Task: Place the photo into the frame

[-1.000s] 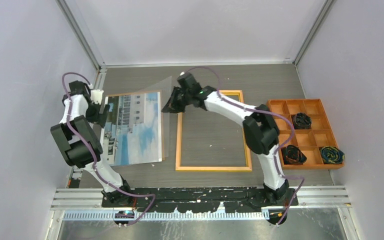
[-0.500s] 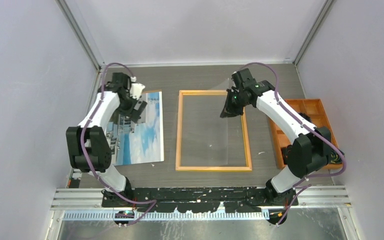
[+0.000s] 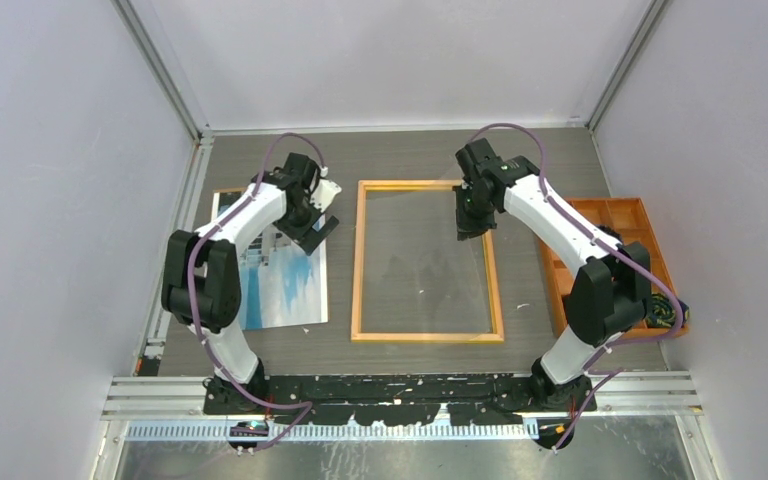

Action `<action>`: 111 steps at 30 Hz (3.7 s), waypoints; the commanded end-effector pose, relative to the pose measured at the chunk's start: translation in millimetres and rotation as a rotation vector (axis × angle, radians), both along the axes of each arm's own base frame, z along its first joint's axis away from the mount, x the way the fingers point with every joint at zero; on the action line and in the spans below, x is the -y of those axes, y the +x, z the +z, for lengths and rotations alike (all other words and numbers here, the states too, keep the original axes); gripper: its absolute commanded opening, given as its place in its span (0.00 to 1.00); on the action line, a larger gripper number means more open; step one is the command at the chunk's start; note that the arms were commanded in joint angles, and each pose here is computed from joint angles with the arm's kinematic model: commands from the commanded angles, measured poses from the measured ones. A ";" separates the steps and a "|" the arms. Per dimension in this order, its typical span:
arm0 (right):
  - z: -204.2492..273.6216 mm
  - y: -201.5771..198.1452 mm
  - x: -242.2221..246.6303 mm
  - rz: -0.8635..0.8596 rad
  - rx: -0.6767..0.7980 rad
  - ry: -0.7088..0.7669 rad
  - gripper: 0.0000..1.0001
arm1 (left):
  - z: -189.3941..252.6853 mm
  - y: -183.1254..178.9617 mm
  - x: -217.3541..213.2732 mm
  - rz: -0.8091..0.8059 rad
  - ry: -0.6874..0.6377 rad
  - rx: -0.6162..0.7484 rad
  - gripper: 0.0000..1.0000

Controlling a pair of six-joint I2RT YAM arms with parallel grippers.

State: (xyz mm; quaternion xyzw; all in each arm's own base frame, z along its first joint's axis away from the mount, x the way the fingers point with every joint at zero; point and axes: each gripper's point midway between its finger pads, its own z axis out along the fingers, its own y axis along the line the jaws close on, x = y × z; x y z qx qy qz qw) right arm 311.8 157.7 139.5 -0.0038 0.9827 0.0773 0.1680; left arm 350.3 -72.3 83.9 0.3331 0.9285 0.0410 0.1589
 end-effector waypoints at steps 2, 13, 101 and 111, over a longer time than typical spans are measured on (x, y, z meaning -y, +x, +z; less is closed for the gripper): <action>15.1 20.2 8.5 0.042 0.157 -0.044 0.01 | 3.6 14.1 12.5 0.006 -0.008 0.049 1.00; 22.6 37.3 -1.2 0.029 0.261 0.044 0.01 | -8.1 9.2 14.3 -0.008 -0.003 0.024 1.00; -67.4 57.8 6.9 -0.109 0.057 0.209 0.89 | -36.2 20.1 60.1 -0.112 0.014 0.053 1.00; -71.2 60.3 1.0 -0.116 0.048 0.239 0.89 | -27.1 24.5 57.8 -0.095 -0.011 0.067 1.00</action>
